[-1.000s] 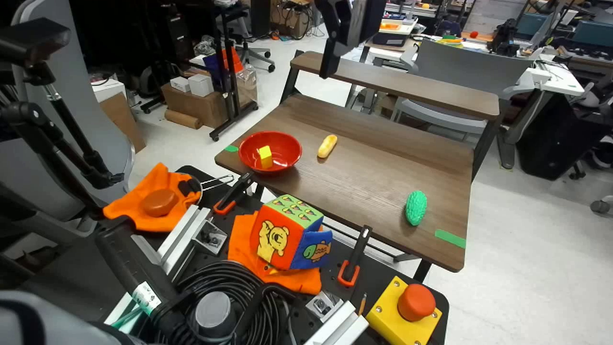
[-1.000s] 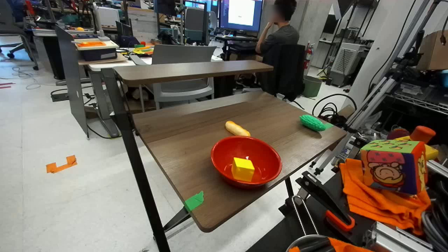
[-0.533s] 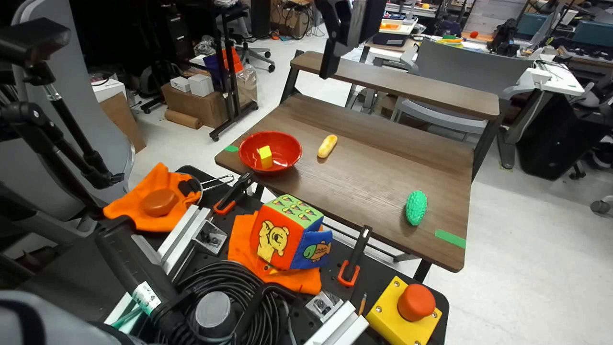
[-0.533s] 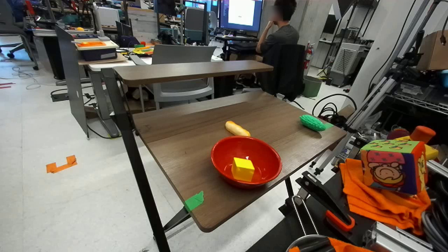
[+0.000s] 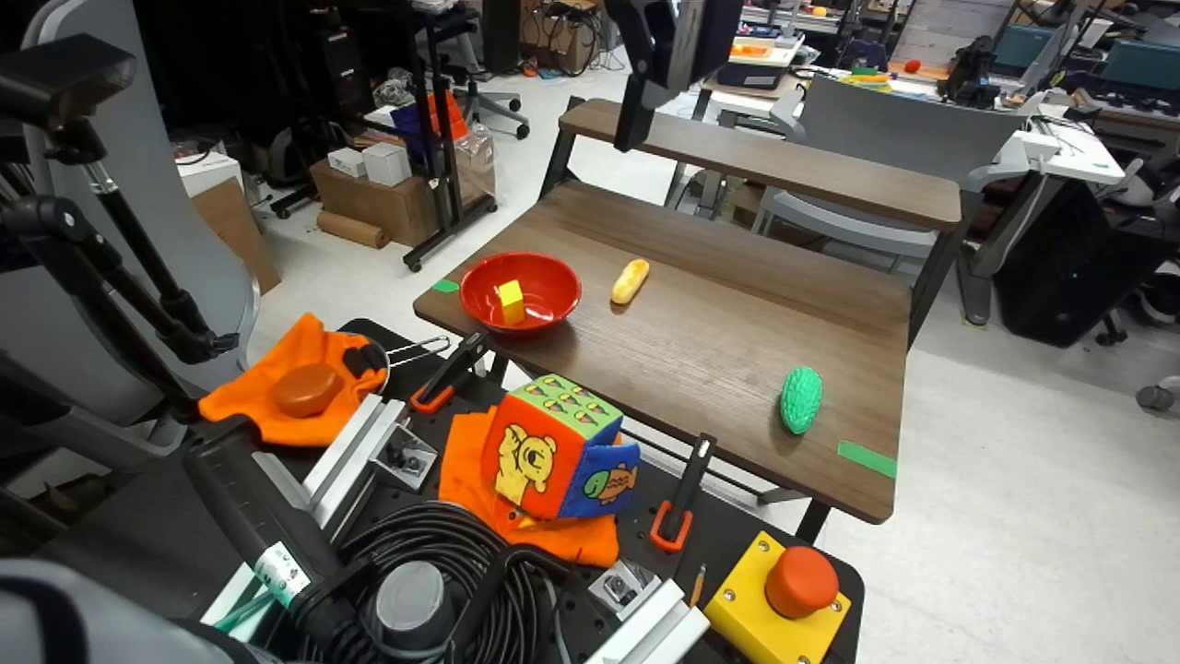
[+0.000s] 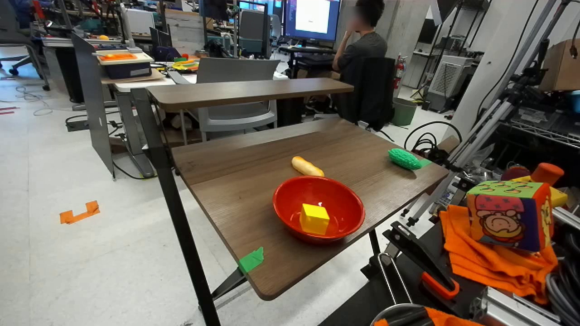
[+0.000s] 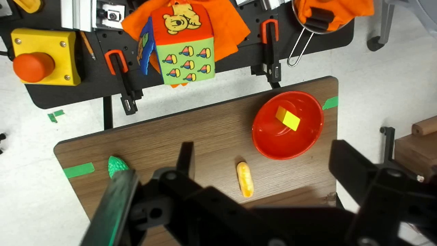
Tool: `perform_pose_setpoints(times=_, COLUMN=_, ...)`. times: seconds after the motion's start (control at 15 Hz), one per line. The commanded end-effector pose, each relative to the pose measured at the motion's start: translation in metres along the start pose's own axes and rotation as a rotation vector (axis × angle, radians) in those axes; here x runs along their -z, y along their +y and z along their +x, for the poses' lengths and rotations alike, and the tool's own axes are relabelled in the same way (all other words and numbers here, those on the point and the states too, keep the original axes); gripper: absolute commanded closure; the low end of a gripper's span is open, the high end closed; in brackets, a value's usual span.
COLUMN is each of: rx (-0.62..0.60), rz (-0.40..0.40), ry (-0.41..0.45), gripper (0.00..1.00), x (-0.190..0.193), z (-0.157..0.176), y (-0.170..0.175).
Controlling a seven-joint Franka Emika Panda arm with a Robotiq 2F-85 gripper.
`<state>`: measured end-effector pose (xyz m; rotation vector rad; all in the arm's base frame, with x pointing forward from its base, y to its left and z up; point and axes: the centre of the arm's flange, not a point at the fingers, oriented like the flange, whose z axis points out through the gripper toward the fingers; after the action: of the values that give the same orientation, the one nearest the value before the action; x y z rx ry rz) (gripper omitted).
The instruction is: Remove the yellow cube from the red bowl and put it on the table
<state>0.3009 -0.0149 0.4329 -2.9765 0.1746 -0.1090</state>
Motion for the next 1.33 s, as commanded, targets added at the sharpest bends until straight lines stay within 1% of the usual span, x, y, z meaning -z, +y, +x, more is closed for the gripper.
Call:
perform_pose_setpoints(times=0.0, rx=-0.047, rz=-0.045, ry=-0.036, gripper=0.0, x=-0.019, z=0.016, y=-0.024)
perform_pose_setpoints(times=0.2, rx=-0.128, rz=-0.078, ry=-0.083, gripper=0.0, x=-0.049, z=0.036, y=-0.055)
perform_pose_setpoints(times=0.4, rx=-0.227, rz=-0.091, ry=-0.1, gripper=0.0, x=-0.09, z=0.056, y=-0.081)
perform_pose_setpoints(times=0.67, rx=-0.356, rz=-0.109, ry=-0.079, gripper=0.0, x=-0.148, z=0.083, y=-0.1)
perform_pose_setpoints(times=0.87, rx=-0.412, rz=-0.114, ry=-0.055, gripper=0.0, x=-0.187, z=0.102, y=-0.111)
perform_pose_setpoints(times=0.93, rx=-0.435, rz=-0.101, ry=-0.052, gripper=0.0, x=-0.199, z=0.108, y=-0.114)
perform_pose_setpoints(times=1.07, rx=-0.455, rz=-0.109, ry=-0.057, gripper=0.0, x=-0.221, z=0.118, y=-0.12)
perform_pose_setpoints(times=1.27, rx=-0.473, rz=-0.153, ry=-0.071, gripper=0.0, x=-0.255, z=0.13, y=-0.131)
